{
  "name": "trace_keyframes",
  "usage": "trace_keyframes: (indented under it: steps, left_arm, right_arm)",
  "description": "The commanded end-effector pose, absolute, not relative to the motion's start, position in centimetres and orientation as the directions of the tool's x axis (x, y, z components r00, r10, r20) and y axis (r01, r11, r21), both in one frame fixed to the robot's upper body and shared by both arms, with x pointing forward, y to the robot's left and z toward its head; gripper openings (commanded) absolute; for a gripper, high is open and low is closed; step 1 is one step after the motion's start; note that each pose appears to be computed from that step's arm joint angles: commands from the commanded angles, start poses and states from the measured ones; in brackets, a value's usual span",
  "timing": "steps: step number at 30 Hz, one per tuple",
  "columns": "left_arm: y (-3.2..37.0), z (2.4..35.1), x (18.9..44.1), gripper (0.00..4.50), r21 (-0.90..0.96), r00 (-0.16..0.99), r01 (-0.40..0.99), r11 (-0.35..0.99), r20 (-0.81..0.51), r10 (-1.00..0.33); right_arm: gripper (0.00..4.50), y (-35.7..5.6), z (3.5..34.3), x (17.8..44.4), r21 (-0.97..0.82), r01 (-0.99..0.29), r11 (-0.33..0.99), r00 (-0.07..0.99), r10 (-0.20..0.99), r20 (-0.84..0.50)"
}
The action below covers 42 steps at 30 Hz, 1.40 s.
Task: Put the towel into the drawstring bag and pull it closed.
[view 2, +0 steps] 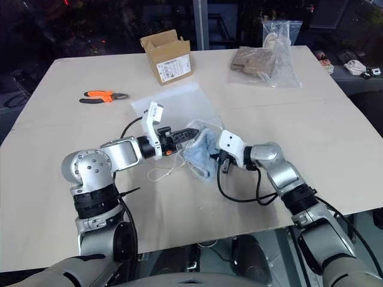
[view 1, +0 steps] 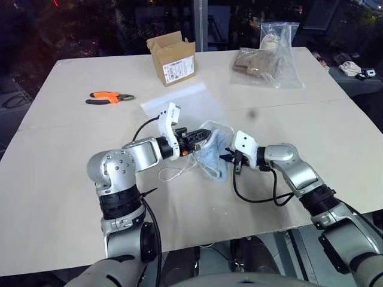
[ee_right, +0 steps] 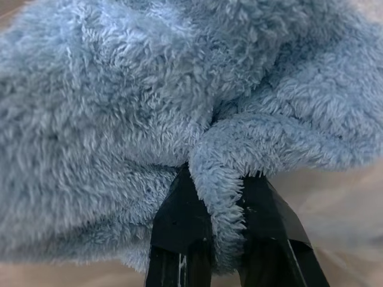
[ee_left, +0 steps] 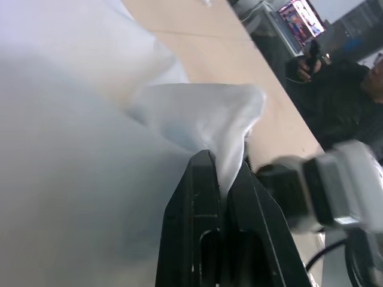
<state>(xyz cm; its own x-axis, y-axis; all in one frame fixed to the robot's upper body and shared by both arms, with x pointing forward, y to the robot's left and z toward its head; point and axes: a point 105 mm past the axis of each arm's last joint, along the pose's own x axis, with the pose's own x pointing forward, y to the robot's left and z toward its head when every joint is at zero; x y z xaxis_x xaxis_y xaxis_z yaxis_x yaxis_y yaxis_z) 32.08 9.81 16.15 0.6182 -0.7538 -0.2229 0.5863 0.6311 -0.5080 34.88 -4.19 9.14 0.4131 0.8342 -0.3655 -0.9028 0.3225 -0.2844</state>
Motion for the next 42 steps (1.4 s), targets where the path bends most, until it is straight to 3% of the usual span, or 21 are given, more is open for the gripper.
trace_keyframes:
  steps: [1, 4, 6, 15, 16, 18, 20, 29, 35, 41, 42]
  left_arm:
    - [10.0, 15.5, 30.8, 0.00, -0.449, 0.596, 0.611, 0.652, -0.281, -0.752]
    - [12.0, 13.9, 30.2, 0.00, -0.397, 0.613, 0.575, 0.716, -0.370, -0.698]
    - [12.6, 13.5, 30.0, 0.00, -0.379, 0.611, 0.576, 0.725, -0.390, -0.689]
    - [8.4, 15.3, 31.2, 0.00, -0.469, 0.557, 0.624, 0.625, -0.294, -0.777]
    - [8.1, 15.5, 31.3, 0.00, -0.481, 0.556, 0.624, 0.616, -0.281, -0.782]
    - [8.3, 15.6, 31.5, 0.00, -0.484, 0.561, 0.618, 0.619, -0.280, -0.779]
    - [8.8, 15.5, 31.7, 0.00, -0.484, 0.572, 0.604, 0.633, -0.288, -0.768]
    - [9.6, 15.4, 32.1, 0.00, -0.495, 0.585, 0.581, 0.647, -0.299, -0.754]
    - [9.8, 15.3, 31.9, 0.00, -0.491, 0.578, 0.583, 0.647, -0.309, -0.755]
    - [9.9, 15.4, 31.7, 0.00, -0.482, 0.567, 0.592, 0.646, -0.321, -0.759]
    - [9.9, 15.3, 31.6, 0.00, -0.478, 0.563, 0.594, 0.647, -0.328, -0.758]
  right_arm:
    - [0.03, -5.0, 10.4, 36.6, -0.034, -0.853, 0.521, 0.511, 0.821, -0.253]
    - [0.03, -5.7, 12.8, 36.8, 0.232, -0.808, 0.542, 0.537, 0.839, -0.088]
    - [0.03, -6.3, 13.4, 36.6, 0.319, -0.786, 0.530, 0.547, 0.836, -0.043]
    - [0.03, -1.8, 12.4, 35.8, 0.368, -0.795, 0.482, 0.495, 0.866, -0.065]
    - [0.89, -1.7, 12.1, 35.9, 0.363, -0.788, 0.498, 0.509, 0.858, -0.074]
    - [2.13, -2.5, 11.7, 36.2, 0.326, -0.770, 0.549, 0.547, 0.830, -0.106]
    - [2.62, -3.4, 12.1, 35.4, 0.302, -0.782, 0.546, 0.542, 0.834, -0.104]
    - [2.62, -7.1, 13.7, 32.6, 0.227, -0.785, 0.576, 0.565, 0.817, -0.118]
    - [2.62, -4.9, 14.0, 29.9, 0.153, -0.885, 0.439, 0.431, 0.898, -0.086]
    - [2.62, -1.2, 10.3, 32.3, -0.116, -0.893, 0.435, 0.450, 0.863, -0.228]
    - [2.39, -0.8, 10.1, 33.0, -0.129, -0.887, 0.444, 0.462, 0.859, -0.221]
